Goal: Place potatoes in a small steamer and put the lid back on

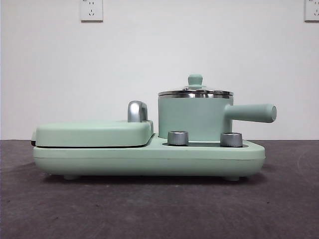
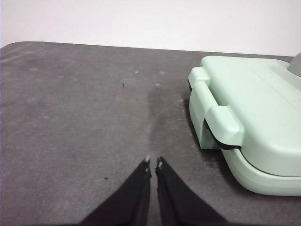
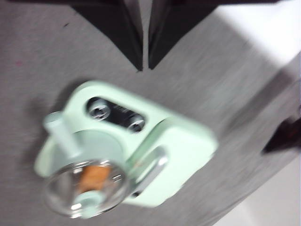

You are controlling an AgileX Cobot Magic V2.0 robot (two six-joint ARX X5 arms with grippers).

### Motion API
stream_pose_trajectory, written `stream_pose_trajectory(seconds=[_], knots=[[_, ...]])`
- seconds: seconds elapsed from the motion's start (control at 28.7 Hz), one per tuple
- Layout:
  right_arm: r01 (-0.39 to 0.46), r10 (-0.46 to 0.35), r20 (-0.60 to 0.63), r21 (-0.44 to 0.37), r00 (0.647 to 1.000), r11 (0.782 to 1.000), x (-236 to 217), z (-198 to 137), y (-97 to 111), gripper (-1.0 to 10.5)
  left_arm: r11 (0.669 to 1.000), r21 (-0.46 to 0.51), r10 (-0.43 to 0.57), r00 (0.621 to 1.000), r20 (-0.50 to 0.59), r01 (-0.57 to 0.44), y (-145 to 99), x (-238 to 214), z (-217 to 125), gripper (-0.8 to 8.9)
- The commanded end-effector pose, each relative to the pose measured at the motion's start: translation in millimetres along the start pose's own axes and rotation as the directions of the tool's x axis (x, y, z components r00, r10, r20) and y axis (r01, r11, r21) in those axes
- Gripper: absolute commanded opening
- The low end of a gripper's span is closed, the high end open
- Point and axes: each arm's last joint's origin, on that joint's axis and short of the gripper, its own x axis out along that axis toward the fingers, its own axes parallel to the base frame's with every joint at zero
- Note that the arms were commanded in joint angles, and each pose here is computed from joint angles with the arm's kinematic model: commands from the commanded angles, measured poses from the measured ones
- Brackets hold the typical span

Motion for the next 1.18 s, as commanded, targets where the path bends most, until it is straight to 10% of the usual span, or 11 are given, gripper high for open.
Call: stream_pose_trajectory(seconds=[0.03, 0.24, 0.45, 0.84, 1.18], knots=[[0.084, -0.088, 0.074, 0.047, 0.993, 0.995, 14, -5, -12, 0.1, 1.0, 0.013, 0.007, 1.0, -0.025, -0.006, 1, 2, -7, 0.25], [0.312, -0.318, 0.257, 0.066, 0.913, 0.948, 53, -49, -54, 0.1, 1.0, 0.013, 0.007, 1.0, -0.025, -0.006, 1, 2, -7, 0.25], [0.452, -0.38, 0.386, -0.113, 0.841, 0.885, 89, -100, -84, 0.1, 1.0, 0.013, 0.007, 1.0, -0.025, -0.006, 1, 2, -7, 0.25], [0.582, -0.498, 0.516, -0.001, 0.697, 0.813, 111, -137, -103, 0.1, 1.0, 0.013, 0.007, 1.0, -0.025, -0.006, 1, 2, -7, 0.25], [0.615, -0.594, 0.382, 0.082, 0.708, 0.784, 114, -152, -108, 0.1, 1.0, 0.013, 0.007, 1.0, -0.025, -0.006, 1, 2, -7, 0.25]])
